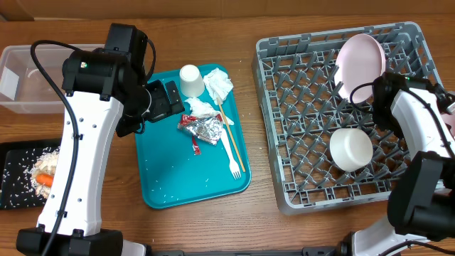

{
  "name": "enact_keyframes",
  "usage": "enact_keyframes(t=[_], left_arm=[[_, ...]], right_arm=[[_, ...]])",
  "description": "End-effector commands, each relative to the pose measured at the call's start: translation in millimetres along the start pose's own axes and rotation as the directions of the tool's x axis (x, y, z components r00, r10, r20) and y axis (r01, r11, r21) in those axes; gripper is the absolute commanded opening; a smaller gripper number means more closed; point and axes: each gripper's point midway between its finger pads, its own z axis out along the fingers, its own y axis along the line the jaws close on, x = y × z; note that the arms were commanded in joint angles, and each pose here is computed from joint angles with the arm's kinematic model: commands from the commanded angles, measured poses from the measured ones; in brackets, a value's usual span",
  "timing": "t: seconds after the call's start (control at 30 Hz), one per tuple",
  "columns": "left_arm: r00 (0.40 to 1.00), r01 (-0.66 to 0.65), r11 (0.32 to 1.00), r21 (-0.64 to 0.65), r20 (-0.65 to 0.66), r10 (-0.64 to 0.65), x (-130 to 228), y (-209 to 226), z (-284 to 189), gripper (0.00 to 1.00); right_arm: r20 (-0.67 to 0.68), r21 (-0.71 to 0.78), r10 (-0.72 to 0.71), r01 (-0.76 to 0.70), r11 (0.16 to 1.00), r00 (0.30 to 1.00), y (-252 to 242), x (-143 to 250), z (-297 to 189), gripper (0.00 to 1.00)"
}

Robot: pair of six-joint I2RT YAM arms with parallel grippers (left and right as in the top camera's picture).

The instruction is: Sort waste into correct bins and load items into the dishwasher rack

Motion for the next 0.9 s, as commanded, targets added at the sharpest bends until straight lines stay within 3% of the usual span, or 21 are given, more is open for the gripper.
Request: enact_keyframes(t=[0.0,0.27,0.53,0.6,0.7,0.87], left_arm=[[0.999,-0.023,1.0,0.012,0.047,0.023,-2.1,-0.9,-12.9,1.0],[0.999,-0.023,1.0,0.012,0.047,0.022,-2.1,-0.9,-12.9,1.0],[0.999,-0.023,1.0,0.012,0.047,0.023,-2.1,-0.9,-12.9,1.0],[0.999,-0.023,1.0,0.012,0.047,0.022,-2.1,-0.9,-12.9,1.0],[0.999,-0.023,1.0,0.012,0.047,0.022,-2.1,-0.9,-12.9,1.0],[0.999,-0.023,1.0,0.012,0.047,0.023,-2.1,-0.9,-12.9,1.0]], right_arm=[[0.027,-0.023,0.001,0.0,1.0,1.0,3.3,-1.3,-9.3,0.04],[0.104,-0.089,-0.065,0.075,0.993,0.992,24.2,-9.1,-34.2,0.04],[0.131,-0.076,-0.07,0.081,0.994,0.989,22.5,-12.5,-37.6,0.14],[0.164,-0.045,-0.067,0.076,0.996,0.984,17.1,-18.9,-37.4,0.13],[0.221,0.006,-0.063,0.064,0.998,0.973,8.8,-29.7,-38.9,0.04],[0.277,0.038,-0.023,0.014,0.999,0.961,4.2,-41.4,-41.4,0.04]])
